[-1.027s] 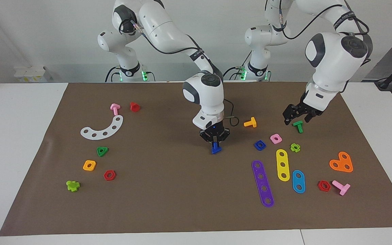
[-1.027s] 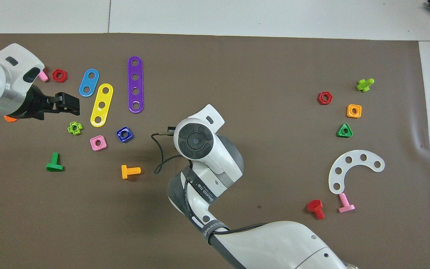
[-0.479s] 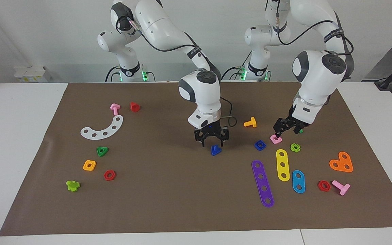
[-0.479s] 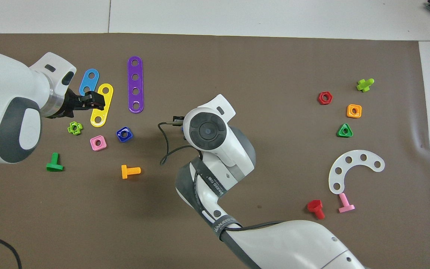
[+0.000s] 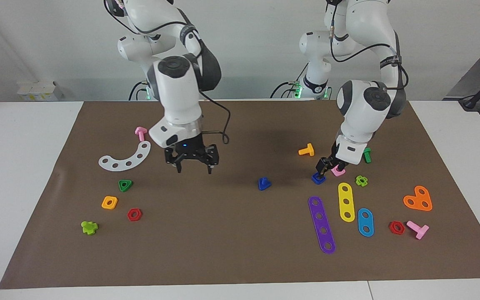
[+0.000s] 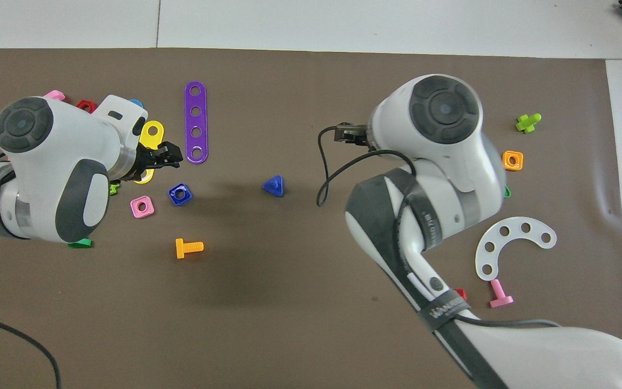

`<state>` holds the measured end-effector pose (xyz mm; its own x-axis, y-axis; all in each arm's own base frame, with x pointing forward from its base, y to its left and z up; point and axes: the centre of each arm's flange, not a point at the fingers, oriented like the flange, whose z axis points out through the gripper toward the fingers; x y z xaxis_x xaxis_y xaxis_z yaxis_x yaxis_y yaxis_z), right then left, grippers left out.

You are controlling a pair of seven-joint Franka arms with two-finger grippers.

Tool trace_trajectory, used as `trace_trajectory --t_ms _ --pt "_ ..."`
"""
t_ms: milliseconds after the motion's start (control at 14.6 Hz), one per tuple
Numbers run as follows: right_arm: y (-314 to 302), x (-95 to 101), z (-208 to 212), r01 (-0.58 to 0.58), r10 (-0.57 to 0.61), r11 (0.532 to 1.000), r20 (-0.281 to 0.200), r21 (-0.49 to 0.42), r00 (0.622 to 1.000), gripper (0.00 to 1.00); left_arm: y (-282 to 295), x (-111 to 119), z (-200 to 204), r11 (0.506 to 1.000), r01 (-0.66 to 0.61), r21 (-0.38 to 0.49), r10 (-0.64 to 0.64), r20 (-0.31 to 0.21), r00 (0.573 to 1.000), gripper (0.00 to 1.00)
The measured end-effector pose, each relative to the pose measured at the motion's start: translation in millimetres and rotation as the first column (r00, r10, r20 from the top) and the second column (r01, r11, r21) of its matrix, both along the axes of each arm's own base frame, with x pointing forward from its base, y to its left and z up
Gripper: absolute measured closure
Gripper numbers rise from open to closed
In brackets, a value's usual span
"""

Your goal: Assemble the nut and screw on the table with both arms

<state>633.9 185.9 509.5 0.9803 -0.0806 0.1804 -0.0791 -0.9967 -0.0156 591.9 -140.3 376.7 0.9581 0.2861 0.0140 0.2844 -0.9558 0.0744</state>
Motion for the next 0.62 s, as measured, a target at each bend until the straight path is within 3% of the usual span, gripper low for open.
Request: trace_trajectory --t_ms 137,342,616 --pt "-50 -5.8 27 -0.018 0.017 1.000 -0.031 -0.011 0.999 0.00 -2 -1 -24 1.000 -0.016 0.005 0.016 -0.038 0.999 0.13" --pt "-111 -26.2 64 -0.018 0.019 1.000 -0.088 0.011 0.996 0.00 -7 1 -55 0.999 -0.042 0.005 0.042 -0.054 0.998 0.15" --pt "-172 -51.0 87 0.006 -0.003 1.000 -0.160 0.013 0.987 0.00 -7 -2 -69 0.999 -0.035 0.018 0.037 -0.071 0.997 0.18"
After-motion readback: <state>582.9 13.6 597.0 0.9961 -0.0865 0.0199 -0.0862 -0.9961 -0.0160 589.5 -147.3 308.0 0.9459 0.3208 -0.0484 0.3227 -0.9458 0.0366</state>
